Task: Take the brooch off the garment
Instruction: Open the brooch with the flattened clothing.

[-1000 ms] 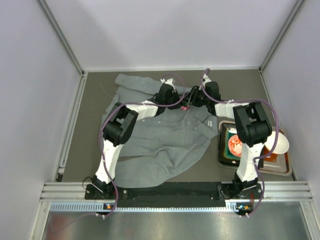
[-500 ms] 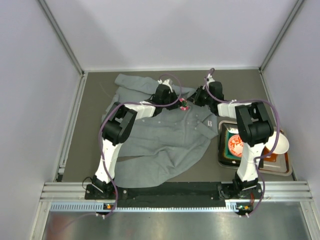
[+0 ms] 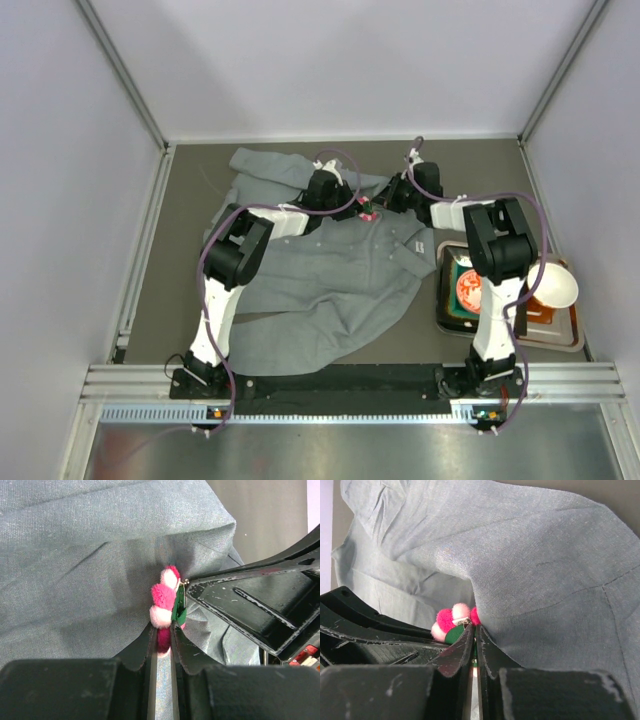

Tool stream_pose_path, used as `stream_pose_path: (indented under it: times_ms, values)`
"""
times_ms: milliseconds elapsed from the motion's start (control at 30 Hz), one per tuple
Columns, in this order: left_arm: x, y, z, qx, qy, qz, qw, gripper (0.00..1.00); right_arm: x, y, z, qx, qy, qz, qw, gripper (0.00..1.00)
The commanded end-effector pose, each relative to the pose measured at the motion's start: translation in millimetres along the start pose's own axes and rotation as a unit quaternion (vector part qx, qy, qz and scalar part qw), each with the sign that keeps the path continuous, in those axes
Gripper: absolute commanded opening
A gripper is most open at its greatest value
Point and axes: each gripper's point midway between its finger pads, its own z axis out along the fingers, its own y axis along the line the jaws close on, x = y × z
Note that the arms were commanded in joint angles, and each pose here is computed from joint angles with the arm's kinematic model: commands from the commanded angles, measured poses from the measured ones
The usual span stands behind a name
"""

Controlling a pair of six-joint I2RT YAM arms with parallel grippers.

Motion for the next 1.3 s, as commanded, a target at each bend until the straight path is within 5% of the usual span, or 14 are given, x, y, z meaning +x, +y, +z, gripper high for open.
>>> stream_pose_path:
  times_ms: [0,533,967,1267]
  values:
    - [6,8,3,0.003,0.007,-0.003,1.0,0.0,-12,10,7,-0.025,-0.005,-0.011,1.0,0.04]
    - [5,4,4,0.009,0.011,-0.005,1.0,0.0,-9,22,4,-0.061,-0.003,-0.015,0.998,0.0]
    - [-1,-2,-2,0.015,0.009,0.003,1.0,0.39,-4,27,2,-0.079,0.0,0.005,0.997,0.08]
    - [-10,5,-1,0.026,0.0,-0.03,0.999,0.45,-9,21,-7,-0.071,-0.016,0.033,0.997,0.09]
